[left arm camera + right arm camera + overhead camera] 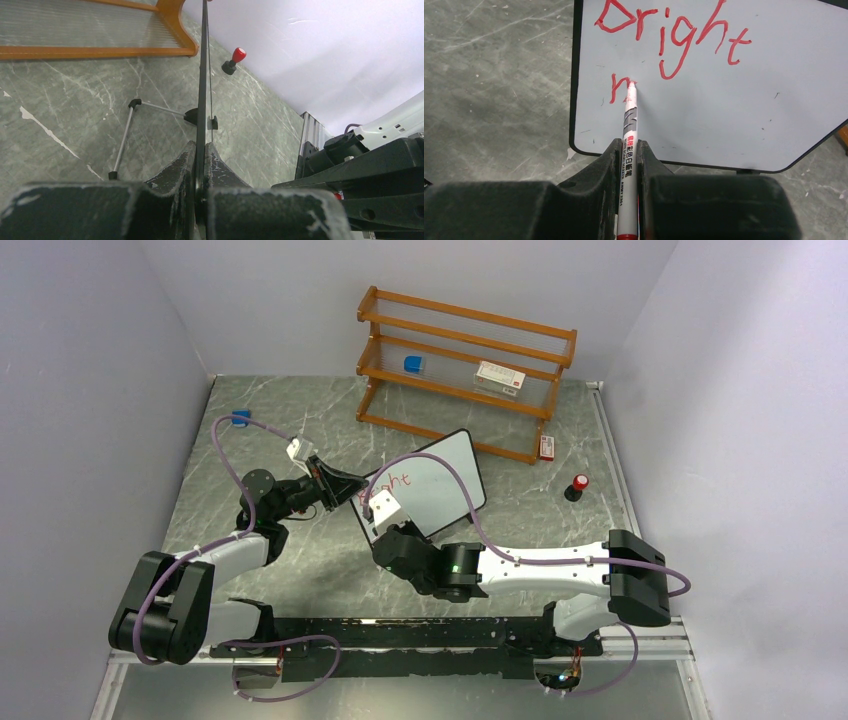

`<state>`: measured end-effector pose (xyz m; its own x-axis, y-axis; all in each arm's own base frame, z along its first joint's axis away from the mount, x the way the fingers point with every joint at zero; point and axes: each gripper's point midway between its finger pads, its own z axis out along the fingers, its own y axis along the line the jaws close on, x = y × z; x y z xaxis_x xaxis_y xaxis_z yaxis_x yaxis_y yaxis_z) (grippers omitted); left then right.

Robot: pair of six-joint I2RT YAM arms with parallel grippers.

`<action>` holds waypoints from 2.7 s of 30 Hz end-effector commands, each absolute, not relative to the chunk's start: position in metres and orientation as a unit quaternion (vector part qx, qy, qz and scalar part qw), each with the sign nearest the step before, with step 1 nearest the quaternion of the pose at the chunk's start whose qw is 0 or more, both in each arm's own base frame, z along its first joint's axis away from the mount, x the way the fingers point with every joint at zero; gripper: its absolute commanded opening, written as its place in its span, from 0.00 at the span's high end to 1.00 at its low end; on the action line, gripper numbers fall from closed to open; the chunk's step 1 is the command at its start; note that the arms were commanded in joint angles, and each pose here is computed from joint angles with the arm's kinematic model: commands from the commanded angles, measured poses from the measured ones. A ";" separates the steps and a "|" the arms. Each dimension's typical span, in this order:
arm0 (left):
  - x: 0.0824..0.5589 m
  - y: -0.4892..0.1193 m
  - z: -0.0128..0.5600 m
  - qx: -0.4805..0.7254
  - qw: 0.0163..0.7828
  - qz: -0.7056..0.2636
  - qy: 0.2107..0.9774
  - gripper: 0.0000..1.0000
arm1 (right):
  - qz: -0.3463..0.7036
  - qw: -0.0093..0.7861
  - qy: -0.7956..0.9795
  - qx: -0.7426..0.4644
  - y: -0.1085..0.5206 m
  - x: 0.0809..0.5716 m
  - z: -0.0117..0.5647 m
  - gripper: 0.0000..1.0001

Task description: Write a sentence on the whiteboard

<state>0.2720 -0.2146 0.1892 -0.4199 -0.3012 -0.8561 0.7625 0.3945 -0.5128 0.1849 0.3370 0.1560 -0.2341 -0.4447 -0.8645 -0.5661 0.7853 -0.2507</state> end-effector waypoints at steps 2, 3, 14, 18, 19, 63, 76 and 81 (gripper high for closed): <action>0.269 -0.219 0.207 0.206 0.529 -0.524 0.635 0.95 | 0.065 0.525 0.787 -0.319 0.338 0.185 0.157 1.00; 0.268 -0.219 0.207 0.206 0.528 -0.525 0.635 0.95 | 0.065 0.523 0.787 -0.321 0.338 0.184 0.156 1.00; 0.267 -0.219 0.207 0.207 0.527 -0.526 0.634 0.95 | 0.053 0.538 0.786 -0.300 0.334 0.192 0.158 1.00; 0.267 -0.219 0.208 0.207 0.528 -0.526 0.634 0.95 | 0.052 0.544 0.787 -0.287 0.331 0.195 0.160 1.00; 0.267 -0.219 0.208 0.207 0.528 -0.525 0.634 0.95 | 0.052 0.545 0.787 -0.284 0.330 0.196 0.161 1.00; 0.269 -0.219 0.206 0.205 0.527 -0.521 0.639 0.95 | 0.081 0.530 0.800 -0.268 0.311 0.191 0.158 1.00; 0.269 -0.219 0.205 0.206 0.527 -0.519 0.641 0.95 | 0.089 0.539 0.799 -0.252 0.314 0.203 0.162 1.00; 0.269 -0.219 0.205 0.206 0.526 -0.521 0.640 0.95 | 0.092 0.535 0.800 -0.257 0.317 0.204 0.161 1.00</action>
